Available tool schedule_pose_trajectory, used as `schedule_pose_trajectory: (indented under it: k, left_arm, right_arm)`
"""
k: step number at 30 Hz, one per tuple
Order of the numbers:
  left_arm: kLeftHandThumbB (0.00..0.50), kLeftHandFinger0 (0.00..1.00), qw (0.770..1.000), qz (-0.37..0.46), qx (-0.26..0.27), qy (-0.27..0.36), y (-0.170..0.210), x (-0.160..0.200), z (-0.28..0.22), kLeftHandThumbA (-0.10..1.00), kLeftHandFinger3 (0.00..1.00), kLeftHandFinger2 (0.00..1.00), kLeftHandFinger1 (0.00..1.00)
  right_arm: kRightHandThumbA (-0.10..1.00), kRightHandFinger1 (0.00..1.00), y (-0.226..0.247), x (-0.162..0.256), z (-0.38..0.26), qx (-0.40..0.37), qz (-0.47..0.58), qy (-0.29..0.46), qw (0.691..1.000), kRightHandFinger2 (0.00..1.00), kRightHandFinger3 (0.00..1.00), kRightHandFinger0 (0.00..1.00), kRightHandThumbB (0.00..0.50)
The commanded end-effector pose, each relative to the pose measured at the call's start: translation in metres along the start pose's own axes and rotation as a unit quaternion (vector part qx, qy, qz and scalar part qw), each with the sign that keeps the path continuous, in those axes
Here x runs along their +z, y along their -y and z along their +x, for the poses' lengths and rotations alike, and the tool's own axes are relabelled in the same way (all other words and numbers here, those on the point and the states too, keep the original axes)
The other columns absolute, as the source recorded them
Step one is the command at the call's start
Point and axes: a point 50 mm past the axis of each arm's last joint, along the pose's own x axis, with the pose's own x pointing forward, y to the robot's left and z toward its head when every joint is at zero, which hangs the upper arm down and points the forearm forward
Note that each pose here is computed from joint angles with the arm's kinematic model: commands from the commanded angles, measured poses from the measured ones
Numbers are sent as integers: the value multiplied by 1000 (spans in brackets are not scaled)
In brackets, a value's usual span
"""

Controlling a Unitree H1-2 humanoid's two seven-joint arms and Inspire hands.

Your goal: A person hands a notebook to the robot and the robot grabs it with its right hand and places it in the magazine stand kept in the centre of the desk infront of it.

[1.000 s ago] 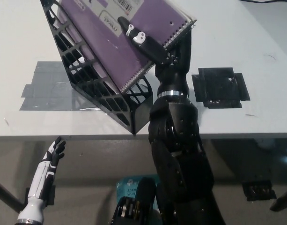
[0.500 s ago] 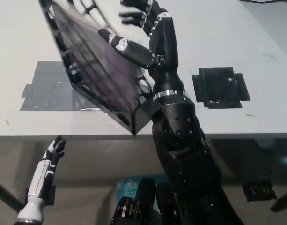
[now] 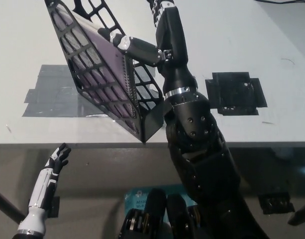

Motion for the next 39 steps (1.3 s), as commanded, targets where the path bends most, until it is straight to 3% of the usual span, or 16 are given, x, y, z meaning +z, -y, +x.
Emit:
schedule_pose_trajectory:
  k: [1,8,19,24,30,31,33,36,39]
  left_arm:
    - [500,1000,998,17,2,53,-10,22,22,1000,1000,1000,1000]
    - [500,1000,998,34,4,57,-11,22,24,1000,1000,1000,1000]
    - [500,998,999,31,6,42,-10,14,16,1000,1000,1000,1000]
    - [500,1000,999,42,3,29,-9,7,4,1000,1000,1000,1000]
    - [500,1000,1000,31,-1,1,-3,-6,-21,1000,1000,1000,1000]
    - [500,999,1000,31,-1,-1,-2,-7,-23,1000,1000,1000,1000]
    - [500,991,1000,25,-1,-5,0,-9,-29,1000,1000,1000,1000]
    - [500,984,999,29,-10,-12,5,-11,-40,1000,1000,1000,1000]
    - [500,983,1000,21,-17,-15,9,-12,-49,1000,1000,1000,1000]
  right_arm:
    - [1000,1000,-5,52,18,26,9,77,997,1000,1000,1000,408]
    - [1000,1000,27,95,0,29,-15,149,988,1000,1000,1000,369]
    - [1000,1000,104,121,-78,31,-61,184,981,1000,1000,1000,389]
    - [1000,1000,132,97,-131,18,-75,129,989,1000,1000,1000,386]
    - [1000,1000,156,38,-190,12,-79,8,997,1000,1000,1000,241]
    - [1000,1000,158,33,-194,12,-79,-1,997,1000,1000,1000,180]
    - [1000,1000,162,22,-207,9,-80,-29,996,1000,1000,1000,234]
    - [1000,1000,176,-22,-242,6,-101,-118,988,1000,1000,1000,192]
    - [1000,1000,178,-38,-256,3,-94,-148,984,1000,1000,1000,203]
